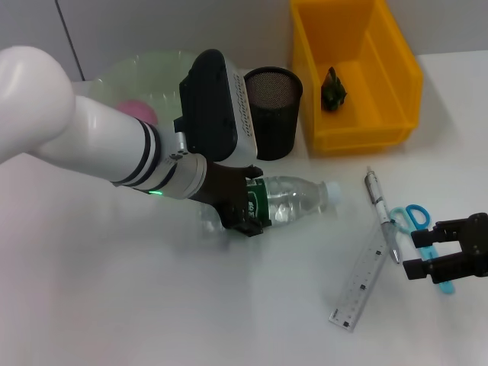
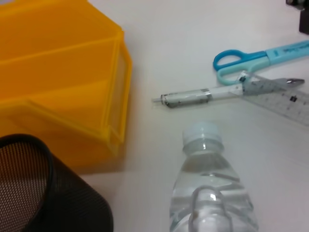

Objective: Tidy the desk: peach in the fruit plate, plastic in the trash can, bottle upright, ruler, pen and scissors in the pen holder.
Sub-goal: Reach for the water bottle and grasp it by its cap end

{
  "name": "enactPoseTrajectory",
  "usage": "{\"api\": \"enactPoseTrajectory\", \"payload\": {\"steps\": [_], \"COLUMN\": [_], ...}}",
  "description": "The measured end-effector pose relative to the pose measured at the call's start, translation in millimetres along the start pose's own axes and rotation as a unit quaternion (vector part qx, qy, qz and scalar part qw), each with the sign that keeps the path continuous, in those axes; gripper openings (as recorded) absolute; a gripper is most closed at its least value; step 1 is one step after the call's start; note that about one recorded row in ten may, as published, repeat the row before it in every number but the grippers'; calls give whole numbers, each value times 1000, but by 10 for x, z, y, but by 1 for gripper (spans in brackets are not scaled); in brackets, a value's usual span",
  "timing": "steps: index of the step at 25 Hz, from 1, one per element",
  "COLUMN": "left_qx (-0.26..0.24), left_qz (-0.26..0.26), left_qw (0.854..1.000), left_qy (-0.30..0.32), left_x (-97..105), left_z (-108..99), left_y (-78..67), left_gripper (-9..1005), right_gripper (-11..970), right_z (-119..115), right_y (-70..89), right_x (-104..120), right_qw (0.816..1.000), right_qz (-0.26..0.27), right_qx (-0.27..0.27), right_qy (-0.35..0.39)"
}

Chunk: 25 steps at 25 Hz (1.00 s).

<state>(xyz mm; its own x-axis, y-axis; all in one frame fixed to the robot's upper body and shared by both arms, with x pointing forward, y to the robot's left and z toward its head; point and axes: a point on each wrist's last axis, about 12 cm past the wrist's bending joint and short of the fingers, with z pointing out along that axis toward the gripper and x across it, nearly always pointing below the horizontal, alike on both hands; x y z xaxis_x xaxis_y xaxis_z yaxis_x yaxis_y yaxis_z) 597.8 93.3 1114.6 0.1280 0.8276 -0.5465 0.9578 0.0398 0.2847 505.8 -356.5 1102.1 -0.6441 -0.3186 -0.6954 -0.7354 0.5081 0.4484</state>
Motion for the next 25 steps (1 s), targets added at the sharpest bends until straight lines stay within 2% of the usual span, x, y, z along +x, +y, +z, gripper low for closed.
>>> {"api": "enactPoseTrajectory", "payload": {"steps": [25], "left_qx": [14], "left_qz": [29], "left_qw": [999], "left_qy": [-11], "left_x": [-149], "left_z": [88], "left_y": [-109], "left_gripper": [810], "right_gripper": [834], "right_z": [4], "right_y": [8], "right_x": [15], "right_qw": [1000], "right_qz": [2], "right_qx": [-2], "right_qy": [0]}}
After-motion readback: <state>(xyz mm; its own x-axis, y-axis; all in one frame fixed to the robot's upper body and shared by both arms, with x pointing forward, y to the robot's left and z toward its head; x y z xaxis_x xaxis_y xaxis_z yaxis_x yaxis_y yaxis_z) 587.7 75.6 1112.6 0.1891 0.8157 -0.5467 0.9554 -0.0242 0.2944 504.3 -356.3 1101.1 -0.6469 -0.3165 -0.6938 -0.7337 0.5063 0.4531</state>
